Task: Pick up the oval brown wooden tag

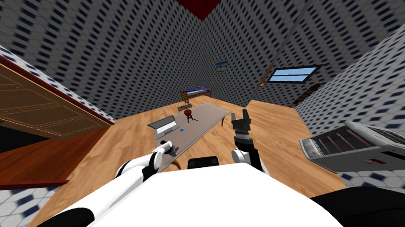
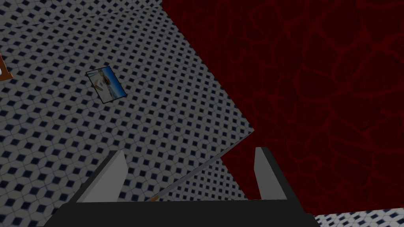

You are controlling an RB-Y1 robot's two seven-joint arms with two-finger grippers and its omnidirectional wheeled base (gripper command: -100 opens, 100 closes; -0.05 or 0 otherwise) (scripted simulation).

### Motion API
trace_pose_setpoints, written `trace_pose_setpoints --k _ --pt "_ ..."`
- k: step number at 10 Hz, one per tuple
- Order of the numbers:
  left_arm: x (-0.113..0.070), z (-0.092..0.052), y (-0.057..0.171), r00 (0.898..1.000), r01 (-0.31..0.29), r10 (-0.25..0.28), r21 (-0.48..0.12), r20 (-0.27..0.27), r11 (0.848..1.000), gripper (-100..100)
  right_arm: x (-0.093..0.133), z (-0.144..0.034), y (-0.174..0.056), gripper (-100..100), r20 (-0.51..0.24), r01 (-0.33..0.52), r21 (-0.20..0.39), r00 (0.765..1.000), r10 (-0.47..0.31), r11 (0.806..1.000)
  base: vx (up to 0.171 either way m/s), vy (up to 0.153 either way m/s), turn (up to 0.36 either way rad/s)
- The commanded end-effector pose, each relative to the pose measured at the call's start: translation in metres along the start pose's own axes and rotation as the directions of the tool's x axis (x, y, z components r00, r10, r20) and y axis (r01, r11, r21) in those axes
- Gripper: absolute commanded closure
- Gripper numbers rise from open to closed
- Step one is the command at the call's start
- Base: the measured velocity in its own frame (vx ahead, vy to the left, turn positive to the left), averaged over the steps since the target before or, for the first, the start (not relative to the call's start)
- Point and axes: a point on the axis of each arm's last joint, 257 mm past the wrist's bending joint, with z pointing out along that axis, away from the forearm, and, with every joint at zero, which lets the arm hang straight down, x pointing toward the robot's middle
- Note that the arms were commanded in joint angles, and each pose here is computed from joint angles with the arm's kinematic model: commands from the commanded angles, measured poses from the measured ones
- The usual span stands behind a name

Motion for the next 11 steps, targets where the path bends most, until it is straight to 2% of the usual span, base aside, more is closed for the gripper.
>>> trace_pose_setpoints --k 1,2,3,6,7,8,11 --pt "-0.008 0.006 0.022 1.000 0.014 -0.014 -0.047 0.011 0.999 -100 0.000 0.000 0.000 0 0.000 0.000 0.000 1.000 0.000 1.000 0.000 0.000 0.000" --pt "-0.005 0.003 0.012 1.000 0.010 -0.010 -0.026 0.005 1.000 -100 0.000 0.000 0.000 0 0.000 0.000 0.000 1.000 0.000 1.000 -0.009 -0.001 0.001" --pt "0.004 -0.006 -0.016 1.000 0.000 0.001 0.034 -0.010 0.999 -100 0.000 0.000 0.000 0 0.000 0.000 0.000 1.000 0.000 1.000 -0.010 -0.001 0.004" --pt "0.002 -0.005 -0.016 1.000 -0.001 0.001 0.034 -0.009 0.999 -100 0.000 0.000 0.000 0 0.000 0.000 0.000 1.000 0.000 1.000 0.000 0.000 0.000" --pt "0.003 -0.005 -0.016 1.000 -0.001 0.001 0.034 -0.009 0.999 0 0.000 0.000 0.000 0 0.000 0.000 0.000 1.000 0.000 1.000 0.000 0.000 0.000" --pt "0.004 0.003 -0.002 1.000 -0.002 0.003 0.033 -0.009 0.999 -100 0.000 0.000 0.000 0 0.000 0.000 0.000 1.000 0.000 1.000 0.045 0.026 0.009" --pt "0.006 0.009 0.009 1.000 -0.003 0.004 0.033 -0.009 0.999 -100 0.000 0.000 0.000 0 0.000 0.000 0.000 1.000 0.000 1.000 0.058 0.037 0.004"
